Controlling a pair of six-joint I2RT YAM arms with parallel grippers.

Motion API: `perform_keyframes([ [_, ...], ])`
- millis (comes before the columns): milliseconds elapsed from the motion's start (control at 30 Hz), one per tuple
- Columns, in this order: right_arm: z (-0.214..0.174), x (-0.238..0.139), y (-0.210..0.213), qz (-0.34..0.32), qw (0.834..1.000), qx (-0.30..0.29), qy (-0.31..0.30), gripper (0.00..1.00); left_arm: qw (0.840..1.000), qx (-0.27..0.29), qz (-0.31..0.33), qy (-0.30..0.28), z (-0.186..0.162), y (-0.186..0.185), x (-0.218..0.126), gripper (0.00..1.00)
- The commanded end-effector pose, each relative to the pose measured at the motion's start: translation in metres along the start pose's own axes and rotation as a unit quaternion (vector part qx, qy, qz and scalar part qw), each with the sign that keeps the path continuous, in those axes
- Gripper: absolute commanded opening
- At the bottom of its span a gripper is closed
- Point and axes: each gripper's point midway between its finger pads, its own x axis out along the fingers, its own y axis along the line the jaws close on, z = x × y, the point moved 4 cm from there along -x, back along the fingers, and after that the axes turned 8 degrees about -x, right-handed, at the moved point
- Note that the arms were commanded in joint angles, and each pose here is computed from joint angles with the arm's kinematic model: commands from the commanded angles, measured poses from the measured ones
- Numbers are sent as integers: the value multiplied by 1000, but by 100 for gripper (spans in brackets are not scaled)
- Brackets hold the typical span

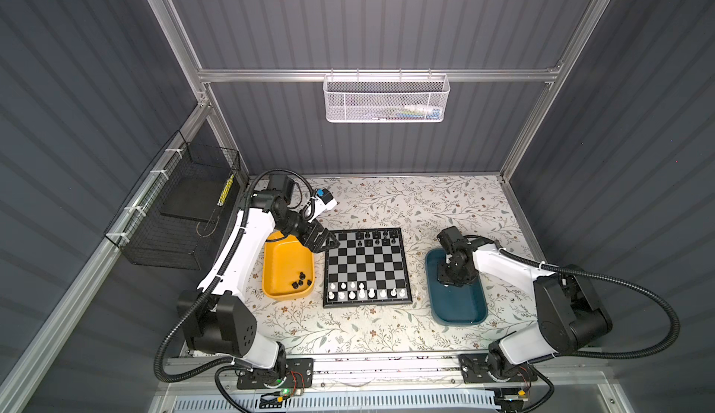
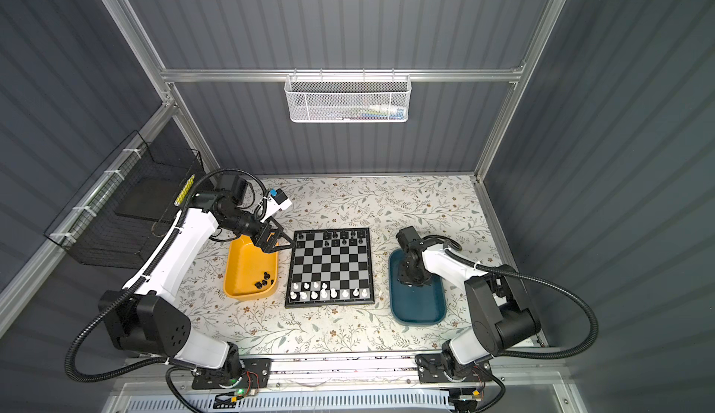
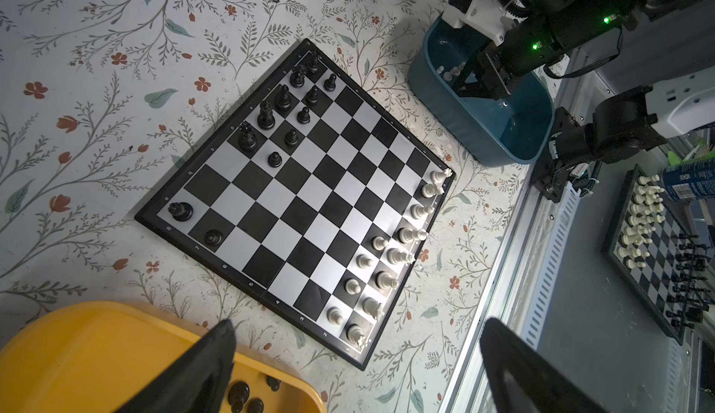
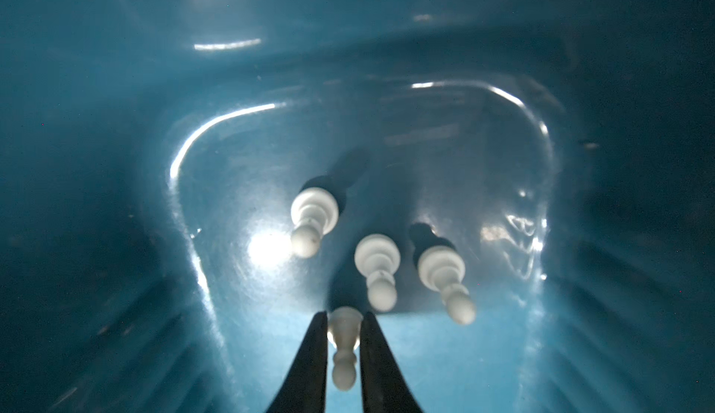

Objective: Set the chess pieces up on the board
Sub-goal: 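Close the right gripper on the small white pawn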

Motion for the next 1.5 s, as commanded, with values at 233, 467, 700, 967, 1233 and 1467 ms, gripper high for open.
perform_keyframes([
  [233, 2, -2, 0, -1, 1000, -4, 8, 19, 1000, 2, -4, 5, 1, -2, 1, 100],
  [467, 3, -3, 1, 2, 1000, -7, 6, 15, 1000, 1, -4, 5, 0, -2, 0, 99],
  [700, 2, -5, 1, 3, 1000, -8, 8, 14, 1000, 2, -3, 6, 0, -2, 0, 100],
  [967, -1, -10, 0, 5, 1000, -8, 6, 14, 1000, 4, -1, 5, -2, -2, 1, 100],
  [1233, -2, -13, 3, 8, 1000, -9, 5, 14, 1000, 5, 3, 7, -3, -2, 0, 100],
  [1467, -1, -20, 7, 8, 1000, -16, 3, 14, 1000, 8, 5, 5, -3, -2, 0, 100],
])
